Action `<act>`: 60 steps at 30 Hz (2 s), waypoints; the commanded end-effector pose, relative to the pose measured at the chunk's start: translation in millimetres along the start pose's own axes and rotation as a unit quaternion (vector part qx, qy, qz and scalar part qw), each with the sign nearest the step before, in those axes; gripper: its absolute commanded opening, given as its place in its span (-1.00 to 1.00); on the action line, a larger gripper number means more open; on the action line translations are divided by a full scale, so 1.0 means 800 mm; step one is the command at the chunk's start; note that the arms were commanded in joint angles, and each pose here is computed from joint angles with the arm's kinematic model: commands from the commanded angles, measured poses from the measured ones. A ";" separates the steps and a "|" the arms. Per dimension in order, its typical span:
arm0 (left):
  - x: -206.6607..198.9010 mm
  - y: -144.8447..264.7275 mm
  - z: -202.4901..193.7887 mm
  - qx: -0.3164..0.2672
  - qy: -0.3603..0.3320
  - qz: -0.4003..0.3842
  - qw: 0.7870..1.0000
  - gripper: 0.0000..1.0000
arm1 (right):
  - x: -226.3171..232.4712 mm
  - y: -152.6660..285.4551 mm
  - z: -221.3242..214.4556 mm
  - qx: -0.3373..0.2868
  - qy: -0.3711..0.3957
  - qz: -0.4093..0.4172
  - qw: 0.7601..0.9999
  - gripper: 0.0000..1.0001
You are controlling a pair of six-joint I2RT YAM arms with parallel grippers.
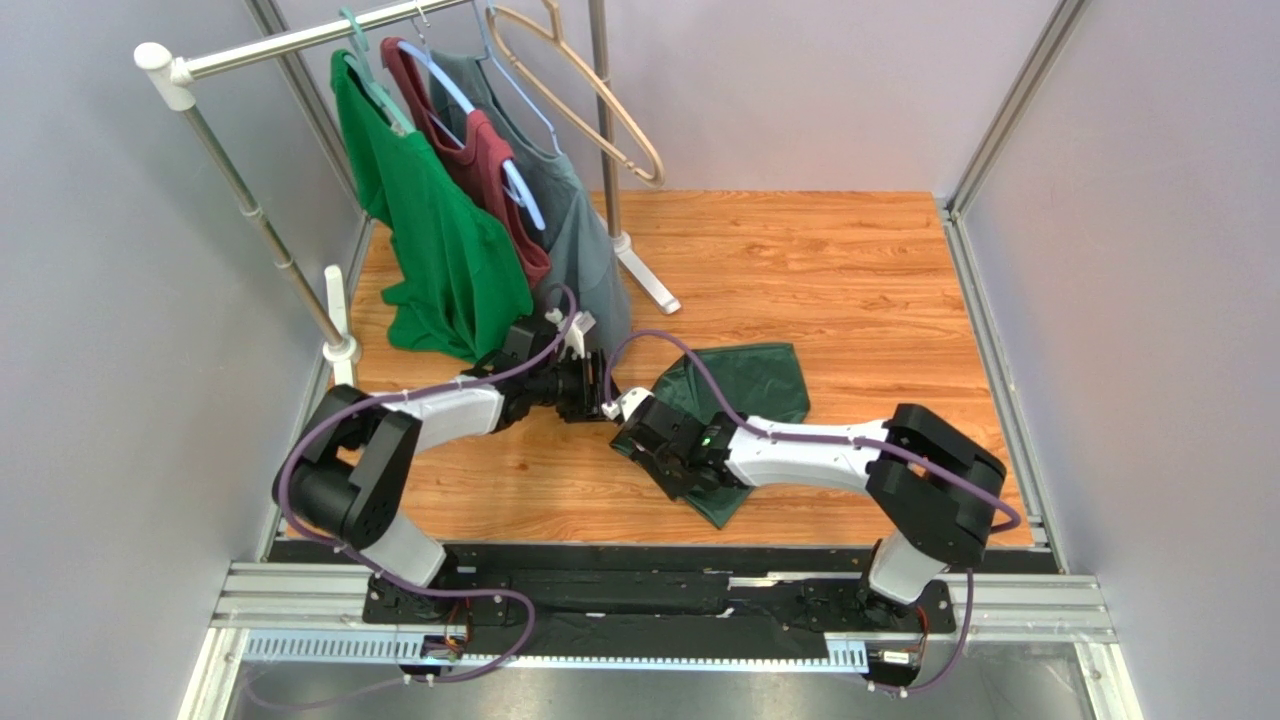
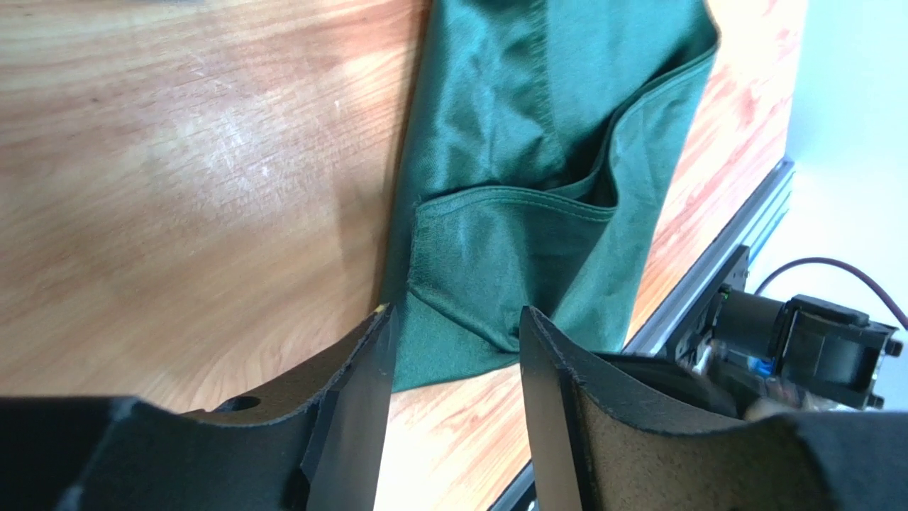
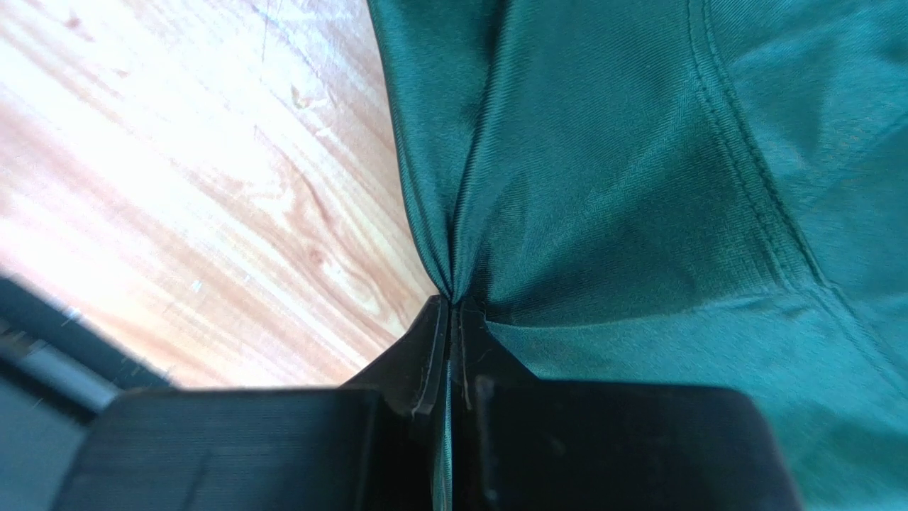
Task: Fold the napkin, place the utensils inside, and roll it up
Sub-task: Roll the napkin with the utensil
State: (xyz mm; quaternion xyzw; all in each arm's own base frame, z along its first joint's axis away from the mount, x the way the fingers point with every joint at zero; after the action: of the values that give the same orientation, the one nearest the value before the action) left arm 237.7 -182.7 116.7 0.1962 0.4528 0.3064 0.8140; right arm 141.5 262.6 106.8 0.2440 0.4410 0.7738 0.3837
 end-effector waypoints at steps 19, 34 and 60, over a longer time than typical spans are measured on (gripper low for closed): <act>-0.018 0.053 -0.015 -0.204 -0.235 -0.063 0.948 0.17 | -0.053 0.014 0.022 0.058 -0.120 0.325 0.936 -1.00; -0.043 0.002 -0.011 -0.181 -0.326 -0.196 0.907 0.26 | -0.100 -0.010 0.025 0.084 -0.189 0.377 0.903 -1.00; -0.007 -0.034 -0.031 -0.080 -0.312 -0.171 0.931 0.30 | -0.139 -0.034 0.020 0.101 -0.258 0.382 0.882 -1.00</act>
State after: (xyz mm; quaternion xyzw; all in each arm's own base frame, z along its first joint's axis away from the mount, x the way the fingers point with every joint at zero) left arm 214.0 -202.6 81.7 0.1348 0.2152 0.1246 0.9592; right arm 217.9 185.1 84.5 0.6315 0.2882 0.7062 0.1393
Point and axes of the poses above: each gripper's point midway between its finger pads, its own y axis back along the fingers, its own x axis along the line the jaws close on, z = x × y, the point moved 10 cm from there along y, back along the fingers, and after that the axes turned 11 degrees about -y, right-handed, at the moved point
